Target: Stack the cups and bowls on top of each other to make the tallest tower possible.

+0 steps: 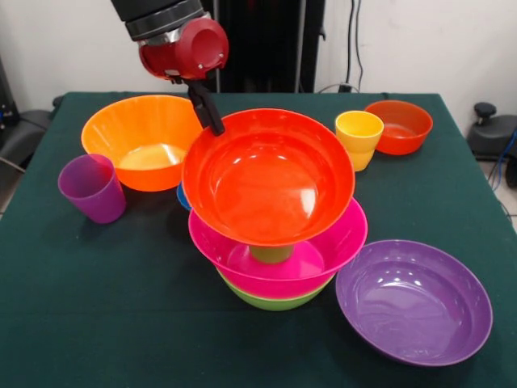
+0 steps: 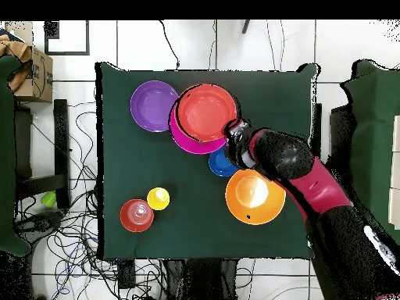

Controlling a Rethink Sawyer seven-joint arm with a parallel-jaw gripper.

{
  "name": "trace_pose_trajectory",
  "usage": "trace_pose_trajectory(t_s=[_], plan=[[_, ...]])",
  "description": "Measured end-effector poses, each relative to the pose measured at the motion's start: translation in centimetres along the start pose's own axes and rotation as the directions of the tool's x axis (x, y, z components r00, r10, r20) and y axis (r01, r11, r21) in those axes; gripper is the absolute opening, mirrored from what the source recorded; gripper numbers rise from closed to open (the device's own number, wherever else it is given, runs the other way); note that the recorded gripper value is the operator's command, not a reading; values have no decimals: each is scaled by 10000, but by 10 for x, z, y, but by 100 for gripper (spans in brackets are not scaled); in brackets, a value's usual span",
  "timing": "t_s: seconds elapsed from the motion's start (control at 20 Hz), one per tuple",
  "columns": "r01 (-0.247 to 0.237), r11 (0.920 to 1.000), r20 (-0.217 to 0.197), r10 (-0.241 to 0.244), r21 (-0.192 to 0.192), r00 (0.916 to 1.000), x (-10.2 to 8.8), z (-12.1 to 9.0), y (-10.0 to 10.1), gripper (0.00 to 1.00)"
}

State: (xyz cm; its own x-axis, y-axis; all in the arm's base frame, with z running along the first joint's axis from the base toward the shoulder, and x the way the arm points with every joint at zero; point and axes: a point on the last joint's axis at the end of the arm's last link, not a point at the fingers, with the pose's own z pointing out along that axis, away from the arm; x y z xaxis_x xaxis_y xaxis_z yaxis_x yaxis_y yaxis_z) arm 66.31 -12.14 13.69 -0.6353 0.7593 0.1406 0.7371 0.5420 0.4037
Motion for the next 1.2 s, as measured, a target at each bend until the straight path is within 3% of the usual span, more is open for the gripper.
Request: trace_pose_trajectory(t_s=[0.45,1.2], plan=[[-143,9999,-136,144,91,9998,2,0,-17,0],[184,9998,130,-183,-58,9997,7,8,-7,0]])
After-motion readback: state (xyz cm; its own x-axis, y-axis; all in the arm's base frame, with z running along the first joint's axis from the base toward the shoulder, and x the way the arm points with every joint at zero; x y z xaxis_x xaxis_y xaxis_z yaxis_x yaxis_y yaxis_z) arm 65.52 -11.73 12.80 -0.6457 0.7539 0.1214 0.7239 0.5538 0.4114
